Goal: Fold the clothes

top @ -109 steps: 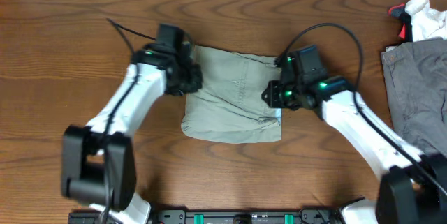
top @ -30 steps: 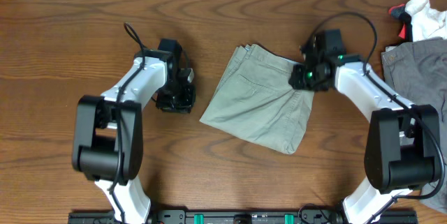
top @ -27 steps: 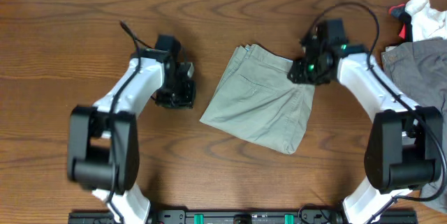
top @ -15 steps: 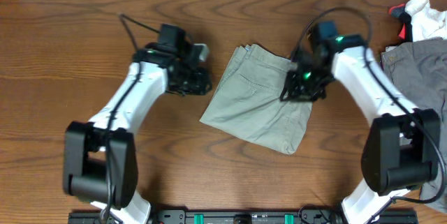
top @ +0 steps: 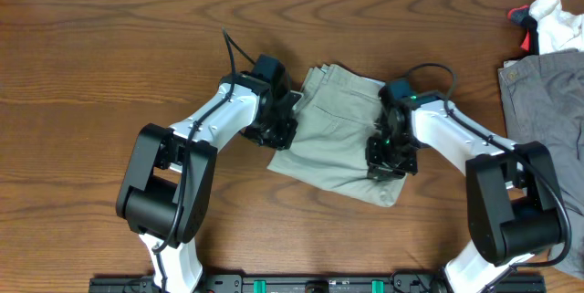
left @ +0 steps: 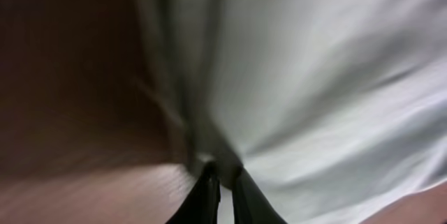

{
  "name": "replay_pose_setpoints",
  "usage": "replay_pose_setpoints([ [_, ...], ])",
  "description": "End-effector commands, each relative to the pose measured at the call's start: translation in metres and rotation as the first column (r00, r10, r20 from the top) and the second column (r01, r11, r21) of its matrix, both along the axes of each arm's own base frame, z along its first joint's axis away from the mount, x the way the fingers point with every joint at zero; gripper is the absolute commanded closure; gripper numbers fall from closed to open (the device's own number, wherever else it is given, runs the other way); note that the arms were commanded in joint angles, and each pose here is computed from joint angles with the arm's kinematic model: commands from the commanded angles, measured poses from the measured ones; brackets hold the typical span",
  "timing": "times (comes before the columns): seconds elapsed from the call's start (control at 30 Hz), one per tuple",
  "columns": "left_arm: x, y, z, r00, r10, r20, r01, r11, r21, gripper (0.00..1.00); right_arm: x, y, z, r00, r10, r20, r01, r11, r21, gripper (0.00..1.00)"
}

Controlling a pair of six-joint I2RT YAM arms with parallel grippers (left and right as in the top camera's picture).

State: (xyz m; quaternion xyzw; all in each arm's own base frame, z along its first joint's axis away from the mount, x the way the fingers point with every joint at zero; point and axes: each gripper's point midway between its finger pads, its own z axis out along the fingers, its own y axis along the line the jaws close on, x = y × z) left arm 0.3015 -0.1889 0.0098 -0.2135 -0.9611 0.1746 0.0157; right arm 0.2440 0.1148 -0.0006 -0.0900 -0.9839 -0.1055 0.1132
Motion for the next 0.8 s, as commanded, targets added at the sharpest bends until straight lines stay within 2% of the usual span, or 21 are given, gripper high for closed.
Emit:
replay_pose_setpoints([
  [0.0, -0.003, 0.021, -0.008, 1.0, 0.013, -0.021, -0.011, 0.996, 0.094, 0.91, 0.014, -0.065, -0.021, 0.995, -0.07, 0.065, 0.084, 0.963, -0.255, 0.75],
  [0.17, -0.021, 0.028, -0.007, 0.995, 0.035, -0.097, -0.023, 0.992, 0.126, 0.93, 0.055, -0.065, -0.021, 0.975, 0.052, 0.217, -0.011, 0.982, -0.188, 0.73],
  [0.27, -0.02, 0.03, -0.002, 0.994, 0.046, -0.095, -0.034, 0.992, 0.125, 0.93, 0.069, -0.045, -0.013, 0.95, 0.156, 0.271, -0.138, 0.987, -0.084, 0.71],
  [0.37, -0.016, 0.03, 0.009, 0.994, 0.087, -0.068, -0.078, 0.99, 0.117, 0.83, 0.073, -0.021, 0.006, 0.927, 0.213, 0.31, -0.238, 0.97, 0.045, 0.64],
  [0.43, -0.009, 0.028, 0.018, 0.993, 0.115, -0.032, -0.111, 0.989, 0.1, 0.67, 0.073, -0.004, 0.024, 0.913, 0.227, 0.339, -0.289, 0.946, 0.145, 0.61],
  [0.47, -0.004, 0.027, 0.023, 0.991, 0.131, -0.009, -0.13, 0.988, 0.088, 0.63, 0.073, 0.002, 0.034, 0.912, 0.221, 0.346, -0.296, 0.938, 0.18, 0.6],
  [0.53, 0.007, 0.023, 0.03, 0.983, 0.18, 0.033, -0.181, 0.981, 0.061, 0.48, 0.07, 0.006, 0.049, 0.913, 0.213, 0.347, -0.296, 0.933, 0.204, 0.59],
  [0.63, 0.028, 0.011, 0.039, 0.956, 0.286, 0.072, -0.285, 0.958, -0.021, 0.2, 0.064, 0.005, 0.068, 0.912, 0.211, 0.353, -0.295, 0.934, 0.203, 0.57],
  [0.77, 0.045, -0.008, 0.038, 0.94, 0.335, 0.069, -0.326, 0.938, -0.123, 0.08, 0.058, 0.004, 0.088, 0.901, 0.208, 0.381, -0.299, 0.934, 0.198, 0.55],
])
